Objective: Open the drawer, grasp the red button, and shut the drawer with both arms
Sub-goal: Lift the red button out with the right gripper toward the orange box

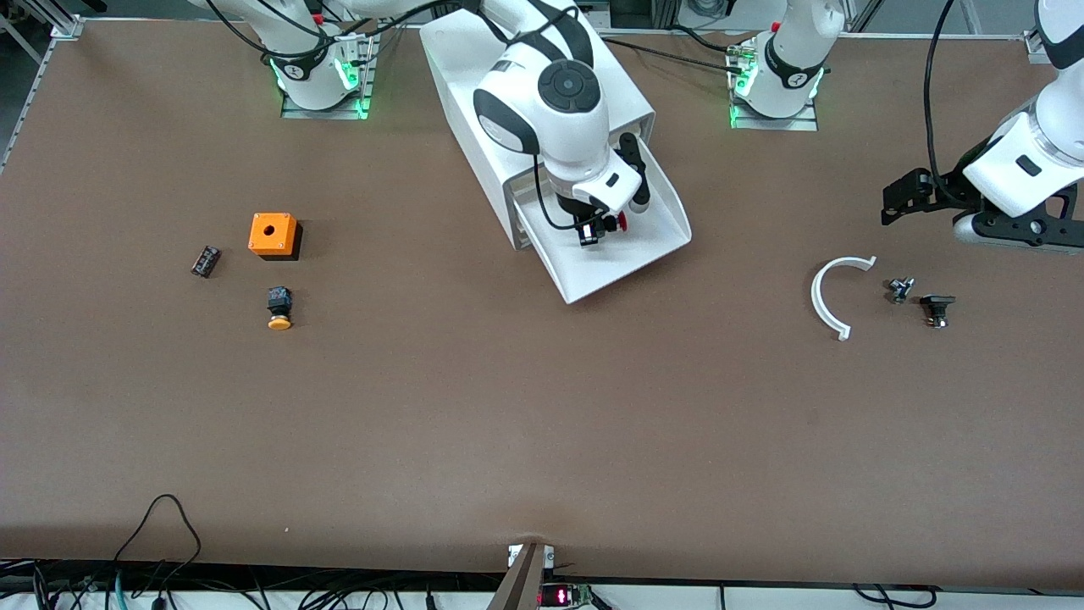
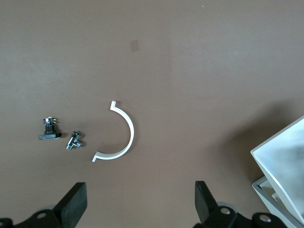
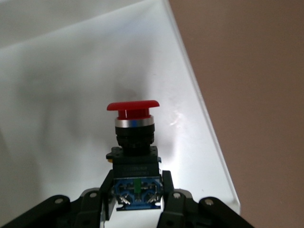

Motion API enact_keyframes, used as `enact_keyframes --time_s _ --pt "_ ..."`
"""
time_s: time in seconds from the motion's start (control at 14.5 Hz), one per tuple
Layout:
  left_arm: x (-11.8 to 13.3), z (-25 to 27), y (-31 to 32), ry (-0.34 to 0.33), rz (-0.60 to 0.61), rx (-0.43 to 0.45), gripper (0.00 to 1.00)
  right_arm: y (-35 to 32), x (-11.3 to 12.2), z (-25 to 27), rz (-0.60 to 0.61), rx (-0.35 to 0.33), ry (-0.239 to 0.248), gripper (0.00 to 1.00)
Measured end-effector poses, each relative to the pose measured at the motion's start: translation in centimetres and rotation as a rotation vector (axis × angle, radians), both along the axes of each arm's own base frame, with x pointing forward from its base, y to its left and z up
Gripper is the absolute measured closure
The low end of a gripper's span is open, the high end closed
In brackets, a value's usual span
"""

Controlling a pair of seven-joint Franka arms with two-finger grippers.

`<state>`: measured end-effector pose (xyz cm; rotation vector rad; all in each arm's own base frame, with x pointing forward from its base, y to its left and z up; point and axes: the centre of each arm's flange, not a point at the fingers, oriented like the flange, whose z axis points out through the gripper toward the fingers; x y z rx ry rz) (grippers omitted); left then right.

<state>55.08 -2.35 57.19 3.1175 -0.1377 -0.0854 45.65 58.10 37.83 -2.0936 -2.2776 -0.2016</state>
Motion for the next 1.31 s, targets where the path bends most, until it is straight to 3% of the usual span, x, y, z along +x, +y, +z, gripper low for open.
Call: enact_keyframes --time_s 0.21,0.62,0.83,1.03,1.31 --pt "0.0 0.0 0.0 -0.001 0.0 0.0 0.0 -2.1 2.3 3.0 -0.19 0.033 -0.021 0.59" --pt "0.2 -0.2 0.1 0.004 0.001 0.0 0.0 -13.5 12.4 7.2 -0.576 0.063 -0.08 0.59" --pt "0.6 -0.6 -0.2 0.01 -0.003 0.001 0.0 -19.2 16.1 6.3 -0.77 0.07 -0.041 0.59" --pt "1.3 0.0 -0.3 -0.006 -0.004 0.001 0.0 -26.6 19.2 2.9 -0.932 0.011 0.001 0.59" --pt "2.1 0.5 -0.5 -0.005 -0.007 0.002 0.0 -34.5 19.7 -4.0 -1.125 -0.089 0.068 0.59"
